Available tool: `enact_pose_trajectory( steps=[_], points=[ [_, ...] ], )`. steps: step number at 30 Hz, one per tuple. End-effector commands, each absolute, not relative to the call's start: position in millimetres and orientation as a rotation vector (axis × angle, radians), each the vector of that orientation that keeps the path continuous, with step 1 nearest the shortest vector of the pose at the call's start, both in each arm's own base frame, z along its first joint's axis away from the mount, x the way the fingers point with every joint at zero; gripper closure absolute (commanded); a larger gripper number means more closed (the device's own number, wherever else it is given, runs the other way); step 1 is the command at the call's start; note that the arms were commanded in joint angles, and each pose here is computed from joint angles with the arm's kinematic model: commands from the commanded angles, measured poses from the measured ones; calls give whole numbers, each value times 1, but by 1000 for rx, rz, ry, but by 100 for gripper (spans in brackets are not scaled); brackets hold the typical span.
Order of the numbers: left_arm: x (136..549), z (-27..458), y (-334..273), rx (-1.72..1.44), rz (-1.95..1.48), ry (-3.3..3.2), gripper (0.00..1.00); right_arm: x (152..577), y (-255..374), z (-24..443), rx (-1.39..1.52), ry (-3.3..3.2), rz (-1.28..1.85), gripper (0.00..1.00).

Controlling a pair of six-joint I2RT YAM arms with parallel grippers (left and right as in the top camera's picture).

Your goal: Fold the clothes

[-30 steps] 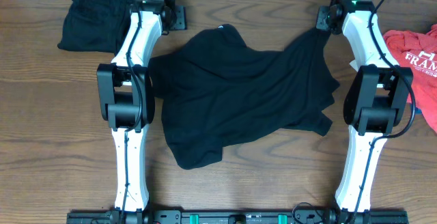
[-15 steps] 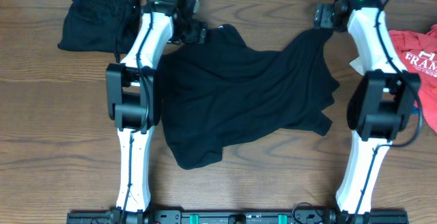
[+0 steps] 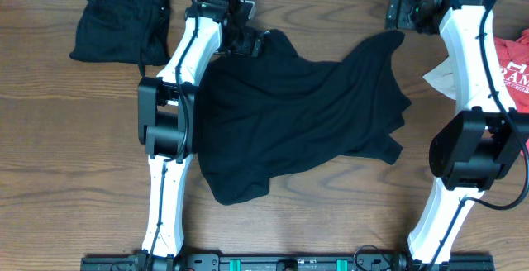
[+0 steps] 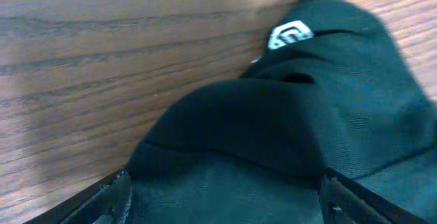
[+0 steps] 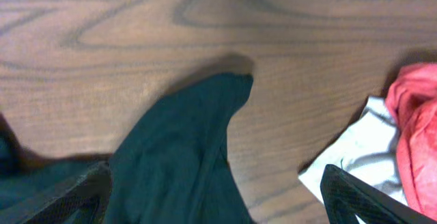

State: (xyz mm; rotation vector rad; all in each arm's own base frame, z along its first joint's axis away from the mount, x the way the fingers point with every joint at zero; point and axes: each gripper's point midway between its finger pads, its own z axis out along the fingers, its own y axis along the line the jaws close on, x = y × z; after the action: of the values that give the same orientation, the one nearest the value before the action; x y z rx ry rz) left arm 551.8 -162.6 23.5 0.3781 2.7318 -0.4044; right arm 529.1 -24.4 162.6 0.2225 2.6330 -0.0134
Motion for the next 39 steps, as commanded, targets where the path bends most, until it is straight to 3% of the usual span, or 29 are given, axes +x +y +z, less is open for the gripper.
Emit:
enact_pose_trajectory(
  steps=[1, 9, 19, 24, 39],
  points=[
    [550, -1, -149, 393, -313, 2777, 13, 524, -26, 157, 233, 2663, 2, 4],
    [558, -1, -141, 403, -245, 2750, 16, 514, -26, 153, 235, 2706, 0, 4],
    [560, 2, -149, 413, -303, 2729, 72, 510, -20, 151, 224, 2729, 13, 4],
    [567, 4, -149, 386, -306, 2705, 94, 507, -19, 150, 223, 2741, 12, 5],
    [615, 24, -111, 139, -254, 2553, 94, 502, -19, 148, 223, 2761, 11, 5]
  ],
)
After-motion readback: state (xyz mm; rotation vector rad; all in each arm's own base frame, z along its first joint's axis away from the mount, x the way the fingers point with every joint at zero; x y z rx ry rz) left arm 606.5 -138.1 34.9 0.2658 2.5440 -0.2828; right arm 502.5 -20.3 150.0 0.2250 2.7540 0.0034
